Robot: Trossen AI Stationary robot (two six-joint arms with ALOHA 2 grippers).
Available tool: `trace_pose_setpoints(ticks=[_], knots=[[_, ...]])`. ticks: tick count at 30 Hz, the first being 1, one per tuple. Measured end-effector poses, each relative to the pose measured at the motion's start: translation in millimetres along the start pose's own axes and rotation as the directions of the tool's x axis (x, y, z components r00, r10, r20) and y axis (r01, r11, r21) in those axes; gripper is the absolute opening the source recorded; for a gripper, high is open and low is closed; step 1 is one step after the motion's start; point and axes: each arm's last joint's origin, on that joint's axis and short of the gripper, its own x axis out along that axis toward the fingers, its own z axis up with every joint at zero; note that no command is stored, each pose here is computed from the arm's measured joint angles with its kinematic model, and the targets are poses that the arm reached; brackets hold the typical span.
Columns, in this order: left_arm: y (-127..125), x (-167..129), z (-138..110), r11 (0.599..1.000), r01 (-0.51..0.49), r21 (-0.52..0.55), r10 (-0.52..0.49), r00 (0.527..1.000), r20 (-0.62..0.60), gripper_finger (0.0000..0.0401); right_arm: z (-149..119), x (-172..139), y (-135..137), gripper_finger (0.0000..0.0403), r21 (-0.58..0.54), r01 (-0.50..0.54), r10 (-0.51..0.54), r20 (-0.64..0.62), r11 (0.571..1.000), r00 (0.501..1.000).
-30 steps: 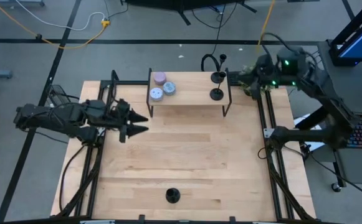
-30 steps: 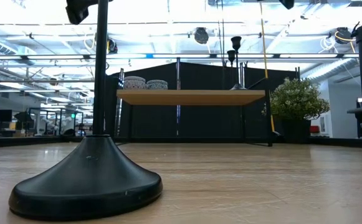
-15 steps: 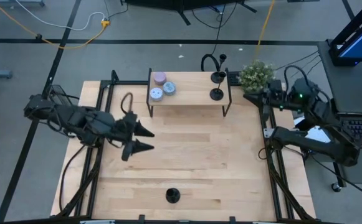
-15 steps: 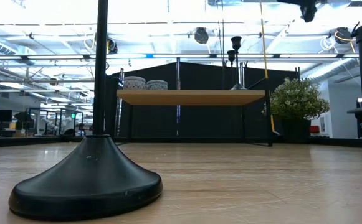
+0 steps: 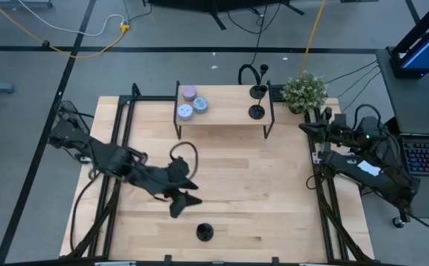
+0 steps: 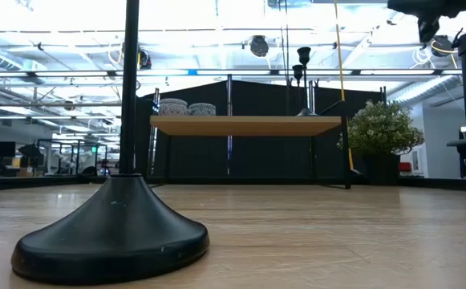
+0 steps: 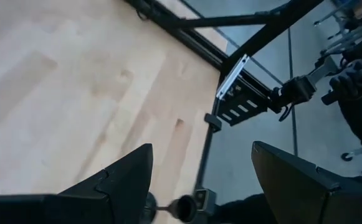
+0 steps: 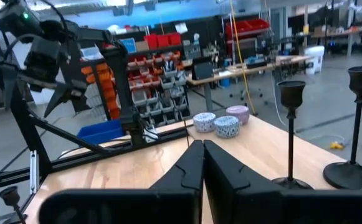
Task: Pick & Place candle stick holders
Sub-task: Put the candle holder on the shelf
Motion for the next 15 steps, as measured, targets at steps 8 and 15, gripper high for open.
trace_pose_setpoints(ticks=[8, 15], knots=[[-9.2, 39.7, -24.0, 0.984, -0.041, -0.175, 0.018, 0.991, -0.131, 0.028, -24.3, -14.2, 1.7, 0.0001, -0.008, -0.055, 0.055, 0.04, 0.998, 0.998], [-7.9, 63.0, -42.7, 0.949, -0.116, -0.294, 0.033, 0.962, -0.272, 0.028, -26.4, -12.6, 3.1, 0.0001, 0.028, -0.133, 0.133, 0.009, 0.991, 0.991]])
